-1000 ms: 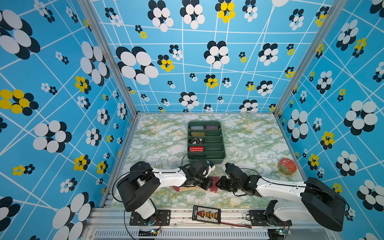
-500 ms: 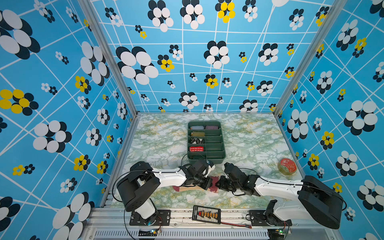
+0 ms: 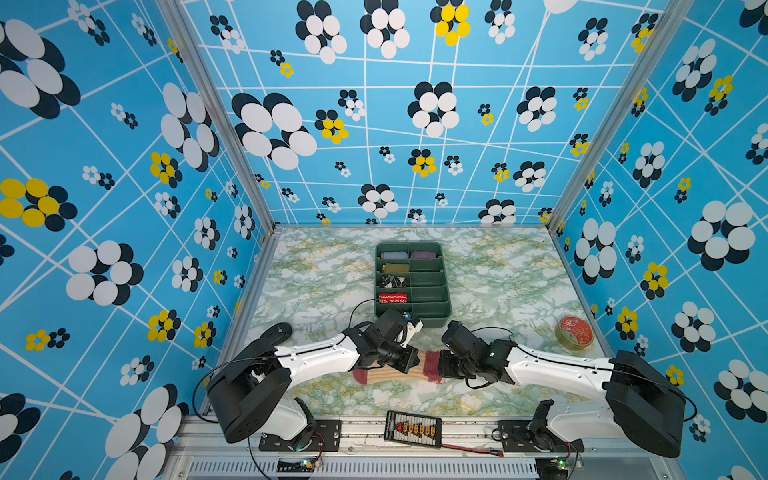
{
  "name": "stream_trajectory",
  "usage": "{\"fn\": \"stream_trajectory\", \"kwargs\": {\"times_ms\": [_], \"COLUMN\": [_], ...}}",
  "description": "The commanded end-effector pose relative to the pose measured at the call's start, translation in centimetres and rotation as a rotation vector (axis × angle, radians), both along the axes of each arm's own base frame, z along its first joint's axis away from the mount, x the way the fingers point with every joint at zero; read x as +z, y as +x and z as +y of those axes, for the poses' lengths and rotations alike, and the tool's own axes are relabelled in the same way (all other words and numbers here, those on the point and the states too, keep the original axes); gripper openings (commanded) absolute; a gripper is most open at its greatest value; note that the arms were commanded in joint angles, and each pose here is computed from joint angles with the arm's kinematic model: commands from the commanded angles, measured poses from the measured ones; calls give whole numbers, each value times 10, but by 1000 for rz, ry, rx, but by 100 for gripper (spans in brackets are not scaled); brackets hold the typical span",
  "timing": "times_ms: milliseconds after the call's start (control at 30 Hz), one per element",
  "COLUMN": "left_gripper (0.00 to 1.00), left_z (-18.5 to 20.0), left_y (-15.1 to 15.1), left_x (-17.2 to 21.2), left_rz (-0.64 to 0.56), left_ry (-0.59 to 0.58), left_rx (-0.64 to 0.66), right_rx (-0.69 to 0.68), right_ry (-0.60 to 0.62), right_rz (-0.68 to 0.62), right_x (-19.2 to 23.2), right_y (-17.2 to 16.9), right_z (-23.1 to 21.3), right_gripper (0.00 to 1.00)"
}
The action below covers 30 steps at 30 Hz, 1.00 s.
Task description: Roll the socks
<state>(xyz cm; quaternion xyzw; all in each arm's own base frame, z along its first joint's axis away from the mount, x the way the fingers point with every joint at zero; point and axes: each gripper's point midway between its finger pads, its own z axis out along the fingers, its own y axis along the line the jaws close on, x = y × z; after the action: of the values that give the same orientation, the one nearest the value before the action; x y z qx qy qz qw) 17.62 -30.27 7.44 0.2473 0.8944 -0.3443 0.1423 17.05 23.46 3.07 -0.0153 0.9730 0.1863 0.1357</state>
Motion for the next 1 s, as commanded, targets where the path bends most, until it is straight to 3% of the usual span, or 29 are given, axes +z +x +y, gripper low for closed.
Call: {"fn": "stream_trajectory", "kwargs": {"times_ms": [0, 367, 967], "left_gripper": [5, 5, 5], "left_z": [15, 66, 83], "left_y": [0, 3, 3], "left_x": [15, 4, 5], "left_rz": [-5, 9, 8], "left_ry": [7, 48, 53], "left_rx": [15, 133, 169], "right_rx": [23, 49, 104], "right_ry": [-159, -456, -805], "right_rz": [-23, -53, -30], "right_x": [4, 25, 31], "right_y": [-1, 6, 16], "right_z": [-27, -71, -98], "right_gripper": [0, 0, 0]}}
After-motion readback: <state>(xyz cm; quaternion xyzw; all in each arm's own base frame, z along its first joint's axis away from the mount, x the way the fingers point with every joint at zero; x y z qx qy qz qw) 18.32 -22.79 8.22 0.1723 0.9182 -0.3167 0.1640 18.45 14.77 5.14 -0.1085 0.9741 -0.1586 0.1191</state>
